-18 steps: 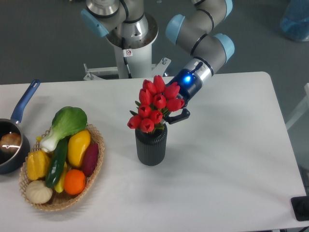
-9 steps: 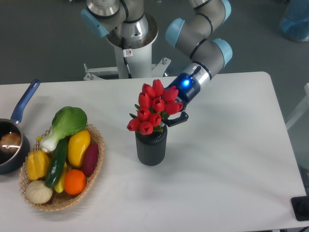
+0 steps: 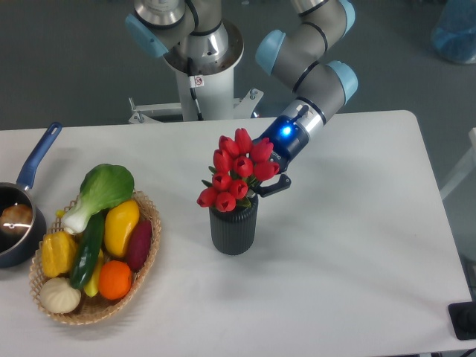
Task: Insert the flowers into the vase
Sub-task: 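Push the tulips further down into the vase, then open the gripper to release the tulips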
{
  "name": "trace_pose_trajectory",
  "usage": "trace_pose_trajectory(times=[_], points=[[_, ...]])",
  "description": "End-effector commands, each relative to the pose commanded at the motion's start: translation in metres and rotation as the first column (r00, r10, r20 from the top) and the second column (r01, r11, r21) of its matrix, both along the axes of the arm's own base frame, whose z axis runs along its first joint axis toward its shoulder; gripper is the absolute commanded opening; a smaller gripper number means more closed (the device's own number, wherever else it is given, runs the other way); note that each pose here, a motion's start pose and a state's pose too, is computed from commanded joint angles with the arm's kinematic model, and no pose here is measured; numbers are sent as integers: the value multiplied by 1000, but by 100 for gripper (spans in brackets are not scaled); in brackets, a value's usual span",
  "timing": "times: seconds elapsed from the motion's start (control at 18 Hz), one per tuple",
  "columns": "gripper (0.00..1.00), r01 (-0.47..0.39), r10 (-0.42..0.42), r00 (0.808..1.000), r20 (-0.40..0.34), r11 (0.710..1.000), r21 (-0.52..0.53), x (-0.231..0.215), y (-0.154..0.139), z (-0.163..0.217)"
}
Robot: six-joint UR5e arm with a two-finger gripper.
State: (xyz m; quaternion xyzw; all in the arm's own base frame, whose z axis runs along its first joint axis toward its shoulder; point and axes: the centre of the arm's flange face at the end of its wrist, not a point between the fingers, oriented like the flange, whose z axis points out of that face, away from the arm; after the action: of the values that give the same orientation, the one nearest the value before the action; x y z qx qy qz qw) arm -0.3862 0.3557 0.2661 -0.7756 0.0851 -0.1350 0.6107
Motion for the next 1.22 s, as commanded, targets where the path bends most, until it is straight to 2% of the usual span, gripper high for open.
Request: trace_pose_trajectory(times=[0.06, 0.11, 0.17, 0.22, 0.94, 1.22], points=[[51, 2, -2, 1000, -1, 1000, 0, 0, 1, 1], [62, 2, -2, 1000, -3, 1000, 1, 0, 1, 1], [92, 1, -1, 1000, -1, 1000, 2, 0, 1, 1], [100, 2, -2, 1000, 0, 1000, 1, 0, 1, 1], [100, 0, 0, 1000, -2, 1000, -1, 6, 0, 9], [100, -15, 16, 999, -51, 1000, 13, -15, -2, 29]])
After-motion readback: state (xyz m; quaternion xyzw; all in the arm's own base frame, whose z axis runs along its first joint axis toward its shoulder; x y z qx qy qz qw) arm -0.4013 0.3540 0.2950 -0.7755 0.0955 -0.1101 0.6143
